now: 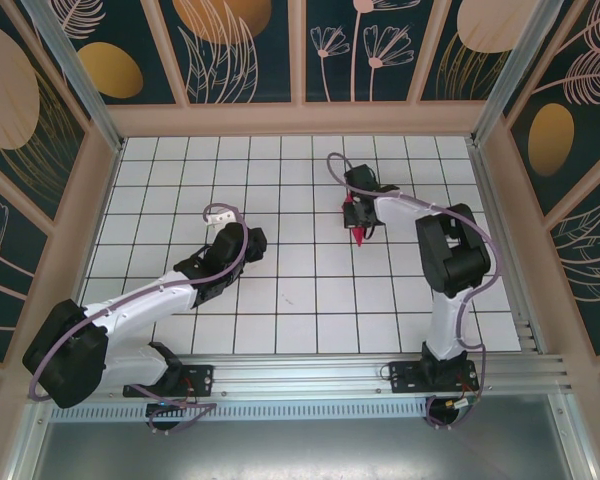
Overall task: Fold a paper plane with a square sheet of paper (pick it up from the middle)
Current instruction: Move the paper plane to the center of the table.
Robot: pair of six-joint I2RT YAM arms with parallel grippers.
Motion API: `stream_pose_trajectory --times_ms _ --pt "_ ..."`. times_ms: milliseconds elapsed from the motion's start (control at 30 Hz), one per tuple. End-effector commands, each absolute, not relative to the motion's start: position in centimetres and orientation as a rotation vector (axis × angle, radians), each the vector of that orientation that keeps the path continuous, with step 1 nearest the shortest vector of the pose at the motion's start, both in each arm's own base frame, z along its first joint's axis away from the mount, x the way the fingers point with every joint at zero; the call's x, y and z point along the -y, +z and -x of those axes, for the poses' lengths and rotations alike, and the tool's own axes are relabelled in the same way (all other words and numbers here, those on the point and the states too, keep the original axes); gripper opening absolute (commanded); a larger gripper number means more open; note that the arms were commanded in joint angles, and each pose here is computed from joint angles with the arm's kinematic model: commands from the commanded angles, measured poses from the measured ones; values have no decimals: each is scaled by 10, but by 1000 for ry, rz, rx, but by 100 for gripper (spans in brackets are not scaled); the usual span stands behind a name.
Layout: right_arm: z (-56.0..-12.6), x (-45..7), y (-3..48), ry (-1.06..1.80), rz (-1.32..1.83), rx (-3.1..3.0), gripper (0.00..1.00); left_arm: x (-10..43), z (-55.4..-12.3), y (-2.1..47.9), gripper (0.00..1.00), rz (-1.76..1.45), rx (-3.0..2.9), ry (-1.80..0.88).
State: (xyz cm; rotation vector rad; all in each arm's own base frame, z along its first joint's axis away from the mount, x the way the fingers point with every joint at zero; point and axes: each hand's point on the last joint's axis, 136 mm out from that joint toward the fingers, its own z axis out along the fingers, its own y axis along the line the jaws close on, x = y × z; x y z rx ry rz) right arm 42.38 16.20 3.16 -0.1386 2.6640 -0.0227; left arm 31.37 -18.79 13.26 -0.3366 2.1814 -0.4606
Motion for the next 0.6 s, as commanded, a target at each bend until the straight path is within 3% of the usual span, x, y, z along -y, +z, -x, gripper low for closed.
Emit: stream_pose_trajectory --times_ms 0,267,567 --pt "-416 -147 20 -391 282 -2657 1 185 -313 127 51 352 -2190 -447" --pt "-417 -153 8 -517 341 -2648 2 185 -311 125 51 356 -2194 -455" --pt "-420 -178 46 -222 237 -2669 12 184 -309 124 52 356 -2194 -459"
